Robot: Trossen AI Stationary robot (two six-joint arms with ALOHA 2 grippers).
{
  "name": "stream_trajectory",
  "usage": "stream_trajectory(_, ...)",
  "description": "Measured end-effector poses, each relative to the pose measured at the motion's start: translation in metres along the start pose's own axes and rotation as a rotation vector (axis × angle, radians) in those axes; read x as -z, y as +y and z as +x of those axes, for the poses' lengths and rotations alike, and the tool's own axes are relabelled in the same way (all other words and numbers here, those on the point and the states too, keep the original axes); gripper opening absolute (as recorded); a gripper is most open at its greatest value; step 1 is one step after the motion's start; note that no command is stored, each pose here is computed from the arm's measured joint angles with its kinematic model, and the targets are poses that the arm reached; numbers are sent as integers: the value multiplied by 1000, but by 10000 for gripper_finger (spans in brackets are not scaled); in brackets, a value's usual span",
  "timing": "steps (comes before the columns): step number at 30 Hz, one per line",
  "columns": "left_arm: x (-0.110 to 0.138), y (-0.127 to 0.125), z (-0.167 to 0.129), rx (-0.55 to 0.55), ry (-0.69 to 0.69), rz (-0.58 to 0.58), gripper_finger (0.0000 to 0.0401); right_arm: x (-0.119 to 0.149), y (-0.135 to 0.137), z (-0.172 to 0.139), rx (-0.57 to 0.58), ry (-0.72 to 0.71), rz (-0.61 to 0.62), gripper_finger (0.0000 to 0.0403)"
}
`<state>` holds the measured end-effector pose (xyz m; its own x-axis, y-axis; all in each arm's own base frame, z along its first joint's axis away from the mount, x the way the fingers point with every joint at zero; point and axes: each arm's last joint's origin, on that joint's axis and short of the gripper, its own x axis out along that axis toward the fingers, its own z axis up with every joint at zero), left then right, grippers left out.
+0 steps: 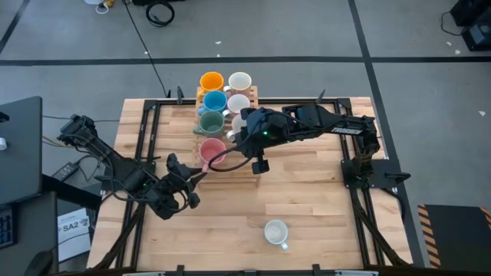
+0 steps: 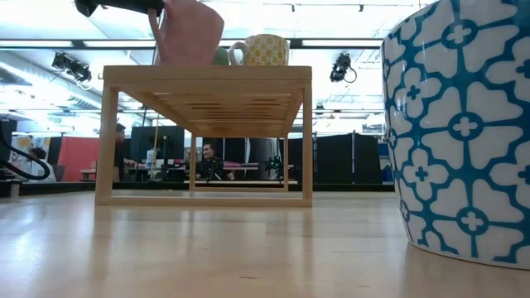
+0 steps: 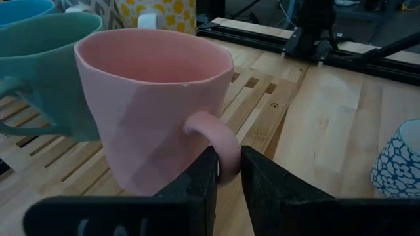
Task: Place coffee mugs
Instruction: Put the pink mug on the shelf
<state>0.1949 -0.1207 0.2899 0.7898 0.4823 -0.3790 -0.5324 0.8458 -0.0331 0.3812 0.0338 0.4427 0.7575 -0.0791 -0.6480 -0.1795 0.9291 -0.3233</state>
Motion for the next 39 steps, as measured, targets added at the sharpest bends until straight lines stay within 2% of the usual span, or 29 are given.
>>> stream_trajectory(6,0,0,0,0,0,0,74,0,0,0,0,0,0,101)
stream_trajectory(16,0,0,0,0,0,10,125,0,0,0,0,0,0,101)
stream_trajectory(23,1,-1,-1,52,51,80,128,0,0,0,-1,0,0,101)
stream_trajectory(27,-6,-3,-4,91,80,78,124,0,1,0,-21,-6,0,101)
stream_trajectory(32,-19,4,-13,77,141,148,118,0,3,6,-92,-19,1,101)
stream_trajectory(39,-22,20,-17,-8,217,289,117,6,4,36,-78,-33,11,101)
